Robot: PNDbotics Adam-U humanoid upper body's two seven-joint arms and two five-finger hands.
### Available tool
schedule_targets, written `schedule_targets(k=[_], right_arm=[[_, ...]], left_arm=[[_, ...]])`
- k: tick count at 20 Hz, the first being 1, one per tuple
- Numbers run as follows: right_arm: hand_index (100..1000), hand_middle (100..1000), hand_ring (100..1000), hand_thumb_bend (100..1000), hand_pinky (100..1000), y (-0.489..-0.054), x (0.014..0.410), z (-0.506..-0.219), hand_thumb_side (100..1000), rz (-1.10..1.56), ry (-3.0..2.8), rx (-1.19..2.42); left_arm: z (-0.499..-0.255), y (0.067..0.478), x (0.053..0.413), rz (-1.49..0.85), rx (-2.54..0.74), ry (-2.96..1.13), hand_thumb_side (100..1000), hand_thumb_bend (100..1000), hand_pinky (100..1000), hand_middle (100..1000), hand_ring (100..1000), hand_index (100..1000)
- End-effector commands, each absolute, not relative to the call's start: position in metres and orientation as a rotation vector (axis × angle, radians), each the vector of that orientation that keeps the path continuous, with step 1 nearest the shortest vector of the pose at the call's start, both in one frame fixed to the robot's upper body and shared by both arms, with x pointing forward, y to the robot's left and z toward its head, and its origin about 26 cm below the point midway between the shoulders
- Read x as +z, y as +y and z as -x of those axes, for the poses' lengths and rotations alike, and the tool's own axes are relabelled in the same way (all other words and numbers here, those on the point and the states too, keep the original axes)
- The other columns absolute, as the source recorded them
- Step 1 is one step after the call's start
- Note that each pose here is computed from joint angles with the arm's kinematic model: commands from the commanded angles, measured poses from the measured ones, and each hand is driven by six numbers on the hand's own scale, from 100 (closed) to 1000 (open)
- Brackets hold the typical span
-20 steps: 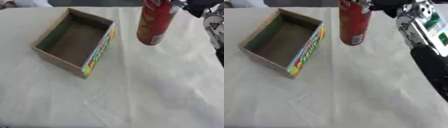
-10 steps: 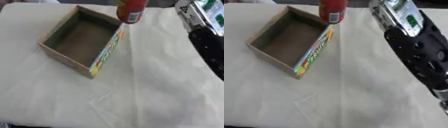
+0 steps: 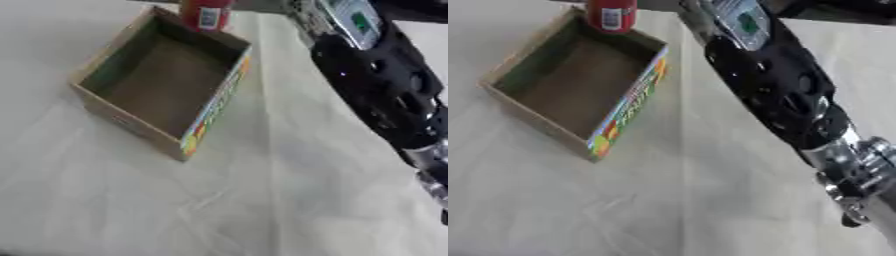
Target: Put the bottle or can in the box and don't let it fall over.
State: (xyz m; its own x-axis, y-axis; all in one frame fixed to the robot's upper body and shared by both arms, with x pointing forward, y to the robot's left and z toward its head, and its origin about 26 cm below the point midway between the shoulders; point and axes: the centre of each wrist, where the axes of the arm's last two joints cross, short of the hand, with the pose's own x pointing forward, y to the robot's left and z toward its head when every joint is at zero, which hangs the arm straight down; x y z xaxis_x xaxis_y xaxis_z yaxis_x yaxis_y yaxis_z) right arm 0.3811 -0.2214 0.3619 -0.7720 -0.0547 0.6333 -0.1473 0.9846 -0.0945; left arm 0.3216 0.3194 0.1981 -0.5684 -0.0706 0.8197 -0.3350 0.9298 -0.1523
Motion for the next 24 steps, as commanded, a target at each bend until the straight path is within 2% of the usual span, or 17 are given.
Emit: schedule_targets(k=[1,2,3,4,5,7,9,14,24], right_arm=[[518,631,500,446,521,-0.22,0.368,-0.382,100,-0.126,-2.501,0.144],[657,774,639,584,665,-0.218,0.366,-0.381,100,-0.124,-2.51,0.172],[783,880,768,653,766,-0.215,0.364,-0.38,100,-0.119,-2.515,0.214],[865,951,862,656,843,-0.214,0.359,-0.38,214,-0.1,-2.501,0.264],[891,976,891,631,863,-0.213,0.354,-0.381,313,-0.076,-2.48,0.31],[896,981,889,664,869,-0.218,0.347,-0.388,427,-0.009,-2.431,0.362],[895,983,889,658,874,-0.224,0.343,-0.395,463,0.051,-2.381,0.391],[881,968,875,650,866,-0.23,0.347,-0.397,460,0.102,-2.319,0.445],[878,963,865,626,852,-0.23,0.362,-0.371,420,-0.002,-2.344,0.42]], left_arm=[[-0.319,0.32,0.209,-0.289,0.358,-2.199,640,100,877,501,737,657],[-0.319,0.321,0.209,-0.291,0.363,-2.198,642,100,876,500,736,655],[-0.319,0.321,0.209,-0.293,0.367,-2.197,644,100,877,500,737,655],[-0.319,0.321,0.209,-0.294,0.367,-2.195,645,100,877,500,737,654],[-0.319,0.322,0.209,-0.295,0.367,-2.193,645,100,877,500,737,655],[-0.319,0.322,0.209,-0.297,0.366,-2.195,645,100,877,500,737,654],[-0.319,0.322,0.21,-0.298,0.364,-2.194,645,100,877,501,738,654],[-0.319,0.323,0.208,-0.303,0.359,-2.19,645,100,878,501,738,654],[-0.317,0.326,0.204,-0.322,0.349,-2.174,647,100,878,502,740,654]])
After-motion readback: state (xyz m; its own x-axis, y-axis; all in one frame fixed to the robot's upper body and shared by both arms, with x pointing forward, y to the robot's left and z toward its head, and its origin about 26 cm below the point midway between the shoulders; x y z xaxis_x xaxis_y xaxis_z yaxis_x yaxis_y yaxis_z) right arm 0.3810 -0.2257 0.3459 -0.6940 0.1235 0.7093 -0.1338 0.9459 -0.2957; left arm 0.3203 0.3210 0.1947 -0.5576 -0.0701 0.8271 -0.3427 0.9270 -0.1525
